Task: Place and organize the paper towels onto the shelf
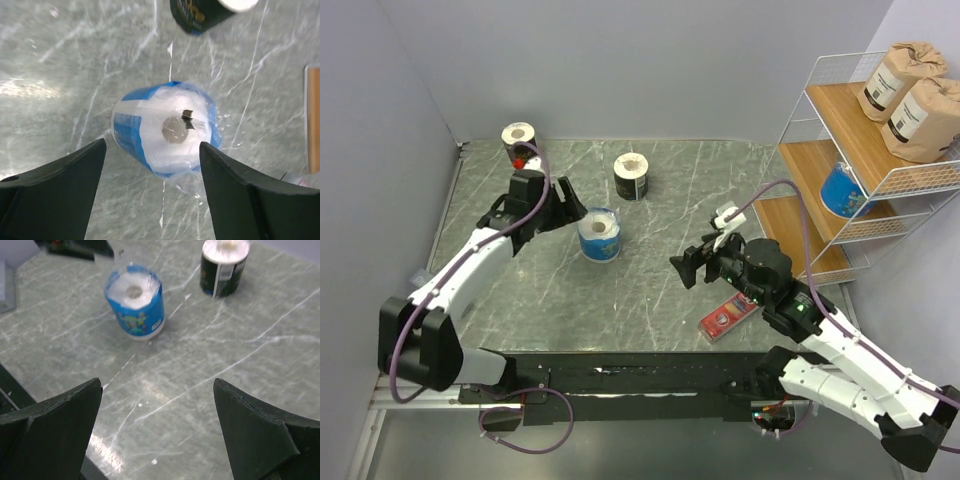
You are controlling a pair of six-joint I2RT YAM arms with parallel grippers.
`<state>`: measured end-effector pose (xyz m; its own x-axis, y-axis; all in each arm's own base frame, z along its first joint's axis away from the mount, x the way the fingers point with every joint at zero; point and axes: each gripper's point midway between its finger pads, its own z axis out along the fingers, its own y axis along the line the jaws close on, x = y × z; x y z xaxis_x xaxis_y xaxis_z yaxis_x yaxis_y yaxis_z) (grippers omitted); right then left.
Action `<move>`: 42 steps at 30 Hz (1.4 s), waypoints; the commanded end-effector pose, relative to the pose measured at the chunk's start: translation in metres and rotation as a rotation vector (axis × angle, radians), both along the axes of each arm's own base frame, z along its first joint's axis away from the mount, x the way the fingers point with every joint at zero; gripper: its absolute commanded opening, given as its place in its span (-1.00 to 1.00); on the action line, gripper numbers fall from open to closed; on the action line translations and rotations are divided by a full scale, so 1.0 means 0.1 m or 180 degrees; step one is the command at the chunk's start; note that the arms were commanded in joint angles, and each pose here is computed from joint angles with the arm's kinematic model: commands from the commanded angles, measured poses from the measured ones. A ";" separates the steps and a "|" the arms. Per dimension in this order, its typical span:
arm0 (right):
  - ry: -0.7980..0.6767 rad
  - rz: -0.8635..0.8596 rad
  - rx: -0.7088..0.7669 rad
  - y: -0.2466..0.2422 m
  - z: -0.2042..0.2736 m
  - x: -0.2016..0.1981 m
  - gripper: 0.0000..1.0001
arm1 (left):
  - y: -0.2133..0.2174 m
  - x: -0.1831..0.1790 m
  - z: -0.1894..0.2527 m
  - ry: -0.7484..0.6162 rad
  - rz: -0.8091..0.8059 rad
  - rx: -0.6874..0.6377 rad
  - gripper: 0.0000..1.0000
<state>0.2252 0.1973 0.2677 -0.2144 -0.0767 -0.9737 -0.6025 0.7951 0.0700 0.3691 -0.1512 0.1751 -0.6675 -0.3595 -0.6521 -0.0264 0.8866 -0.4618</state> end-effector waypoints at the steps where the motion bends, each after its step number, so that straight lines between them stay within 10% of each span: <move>1: 0.0124 0.0069 0.0307 0.18 -0.05 0.02 0.99 | 0.21 -0.07 0.22 -0.0141 0.0354 -0.0006 0.65; 19: 0.1424 -0.0423 0.0615 0.85 -0.92 1.19 -0.04 | 0.39 0.26 -0.48 0.0343 0.0743 -0.0244 0.50; 42: 0.2218 -0.0445 0.0830 1.41 -1.64 1.64 -0.24 | 0.19 0.28 -1.05 0.0617 0.0703 -0.0410 0.51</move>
<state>0.3737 0.3224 0.0862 -0.7974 0.1677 -0.5797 -0.2309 0.8027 0.5499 0.3931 -0.1207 0.0736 -0.6699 -0.5776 -0.4665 -0.3262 0.7934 -0.5139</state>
